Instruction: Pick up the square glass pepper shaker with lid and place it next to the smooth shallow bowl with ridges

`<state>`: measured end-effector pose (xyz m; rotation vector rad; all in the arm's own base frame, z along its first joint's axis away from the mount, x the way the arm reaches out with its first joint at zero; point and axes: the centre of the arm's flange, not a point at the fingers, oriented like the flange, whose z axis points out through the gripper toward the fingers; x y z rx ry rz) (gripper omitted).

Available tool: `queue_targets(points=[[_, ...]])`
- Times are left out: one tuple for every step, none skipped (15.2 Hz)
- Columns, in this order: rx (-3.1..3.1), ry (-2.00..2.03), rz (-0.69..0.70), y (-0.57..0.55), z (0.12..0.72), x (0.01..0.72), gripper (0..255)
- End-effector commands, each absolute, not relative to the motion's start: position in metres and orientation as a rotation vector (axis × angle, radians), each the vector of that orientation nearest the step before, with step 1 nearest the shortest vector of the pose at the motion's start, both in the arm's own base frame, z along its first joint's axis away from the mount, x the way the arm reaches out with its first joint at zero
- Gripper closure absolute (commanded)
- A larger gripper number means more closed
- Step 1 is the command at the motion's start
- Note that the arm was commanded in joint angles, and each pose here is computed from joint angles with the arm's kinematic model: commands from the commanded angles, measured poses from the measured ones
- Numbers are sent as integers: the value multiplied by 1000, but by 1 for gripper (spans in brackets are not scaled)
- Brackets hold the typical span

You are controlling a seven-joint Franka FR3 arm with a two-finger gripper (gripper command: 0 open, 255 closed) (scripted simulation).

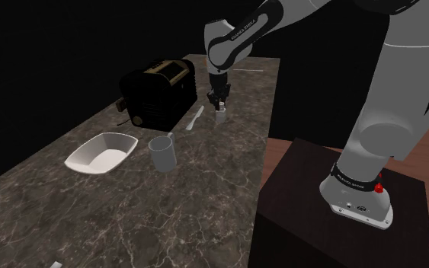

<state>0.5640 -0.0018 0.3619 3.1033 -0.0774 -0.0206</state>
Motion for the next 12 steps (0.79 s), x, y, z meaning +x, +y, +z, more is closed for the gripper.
queue_targets(points=[[3103, -78, -21, -2, 362, 564, 255], [3103, -78, -21, -2, 367, 564, 255], [3103, -78, -21, -2, 372, 564, 255], [3103, -78, -21, -2, 378, 564, 255], [3103, -78, -21, -2, 383, 564, 255], [3103, -78, -21, -2, 388, 564, 255], [3103, -78, -21, -2, 393, 564, 255], [3103, -78, -21, -2, 399, 564, 255], [3103, -78, -21, -2, 404, 564, 255], [3103, -78, -21, -2, 409, 564, 255], [3103, -78, -21, -2, 414, 564, 255], [3103, -78, -21, -2, 420, 564, 255]])
